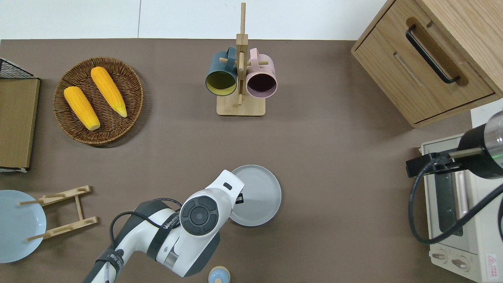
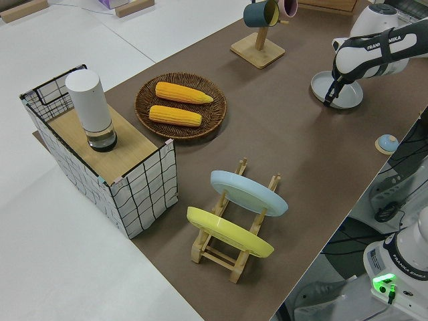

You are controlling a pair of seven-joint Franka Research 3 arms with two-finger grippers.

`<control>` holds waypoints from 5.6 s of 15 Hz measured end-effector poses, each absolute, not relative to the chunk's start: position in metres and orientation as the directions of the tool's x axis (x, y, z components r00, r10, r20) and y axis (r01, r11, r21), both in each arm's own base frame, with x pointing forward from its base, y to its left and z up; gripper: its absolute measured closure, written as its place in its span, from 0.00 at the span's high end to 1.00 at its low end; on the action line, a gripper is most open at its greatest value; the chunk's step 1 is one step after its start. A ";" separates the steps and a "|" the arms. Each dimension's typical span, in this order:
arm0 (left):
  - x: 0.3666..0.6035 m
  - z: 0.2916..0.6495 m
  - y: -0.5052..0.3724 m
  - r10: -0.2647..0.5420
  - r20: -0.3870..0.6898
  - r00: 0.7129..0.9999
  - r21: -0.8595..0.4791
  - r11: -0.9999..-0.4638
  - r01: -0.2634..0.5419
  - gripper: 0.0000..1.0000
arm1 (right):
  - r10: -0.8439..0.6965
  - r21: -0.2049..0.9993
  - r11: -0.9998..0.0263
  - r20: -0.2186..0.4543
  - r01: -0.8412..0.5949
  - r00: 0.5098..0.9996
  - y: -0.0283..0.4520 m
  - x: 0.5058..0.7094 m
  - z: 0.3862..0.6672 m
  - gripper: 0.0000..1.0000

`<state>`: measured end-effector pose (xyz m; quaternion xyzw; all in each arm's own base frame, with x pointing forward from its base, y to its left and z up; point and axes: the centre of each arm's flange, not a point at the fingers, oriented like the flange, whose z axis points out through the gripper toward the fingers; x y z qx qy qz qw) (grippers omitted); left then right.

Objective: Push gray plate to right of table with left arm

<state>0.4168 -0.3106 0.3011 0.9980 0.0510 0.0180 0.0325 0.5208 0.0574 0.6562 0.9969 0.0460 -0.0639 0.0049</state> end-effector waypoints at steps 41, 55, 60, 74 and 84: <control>0.418 0.294 -0.480 0.211 -0.001 0.977 0.169 -0.963 0.208 1.00 | 0.091 0.004 -0.996 -0.128 0.092 0.988 0.057 0.521 0.656 0.99; 0.470 0.352 -0.386 0.105 -0.054 0.993 0.039 -0.993 0.108 1.00 | 0.091 0.004 -0.996 -0.128 0.092 0.988 0.057 0.521 0.656 0.99; 0.478 0.368 -0.355 0.071 -0.080 0.994 0.016 -0.997 0.073 1.00 | 0.091 0.004 -0.996 -0.128 0.092 0.988 0.057 0.521 0.656 0.99; 0.511 0.441 -0.213 -0.036 -0.155 0.987 0.026 -0.999 -0.033 1.00 | 0.091 0.004 -0.996 -0.128 0.092 0.988 0.057 0.521 0.656 0.99; 0.513 0.514 -0.087 -0.084 -0.152 0.985 0.049 -0.996 -0.077 1.00 | 0.091 0.004 -0.996 -0.128 0.092 0.988 0.057 0.521 0.656 0.99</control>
